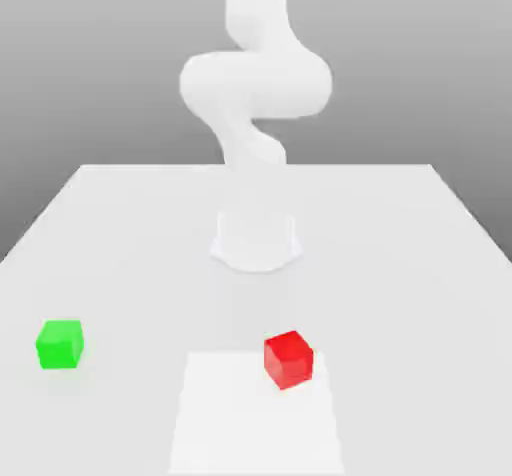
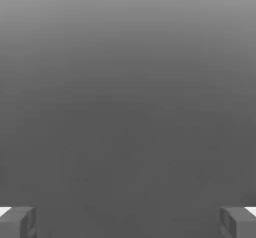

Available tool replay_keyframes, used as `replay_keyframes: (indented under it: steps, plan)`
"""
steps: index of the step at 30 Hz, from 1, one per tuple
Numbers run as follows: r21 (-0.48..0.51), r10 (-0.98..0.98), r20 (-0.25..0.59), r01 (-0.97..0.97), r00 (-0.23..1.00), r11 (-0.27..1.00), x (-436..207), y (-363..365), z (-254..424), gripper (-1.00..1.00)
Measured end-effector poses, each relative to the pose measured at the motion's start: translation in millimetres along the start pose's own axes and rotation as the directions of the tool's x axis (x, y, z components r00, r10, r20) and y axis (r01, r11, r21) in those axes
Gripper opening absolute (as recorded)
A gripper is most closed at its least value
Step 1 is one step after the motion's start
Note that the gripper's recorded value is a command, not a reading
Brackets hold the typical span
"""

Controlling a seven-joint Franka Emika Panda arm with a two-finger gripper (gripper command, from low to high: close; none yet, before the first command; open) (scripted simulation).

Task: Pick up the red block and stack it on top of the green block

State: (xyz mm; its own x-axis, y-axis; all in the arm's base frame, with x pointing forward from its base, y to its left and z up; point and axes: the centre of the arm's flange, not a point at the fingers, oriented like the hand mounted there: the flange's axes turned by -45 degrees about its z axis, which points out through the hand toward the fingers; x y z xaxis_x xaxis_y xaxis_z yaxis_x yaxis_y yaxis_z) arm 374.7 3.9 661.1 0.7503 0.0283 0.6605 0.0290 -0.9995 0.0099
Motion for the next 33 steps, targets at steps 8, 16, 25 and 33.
replay_keyframes:
  steps: [8, 16, 25, 33]
  plan:
    - [0.081, -0.174, 0.284, 0.158, 0.943, 0.984, -93.9, -21.3, 182.4, 0.0]
    - [0.238, -0.376, 0.538, 0.292, 0.754, 0.926, -266.0, -42.5, 300.7, 0.0]
    - [0.291, -0.43, 0.593, 0.317, 0.681, 0.903, -362.1, -46.6, 367.0, -1.0]
    - [0.291, -0.43, 0.593, 0.317, 0.68, 0.903, -358.0, -46.8, 363.0, -1.0]
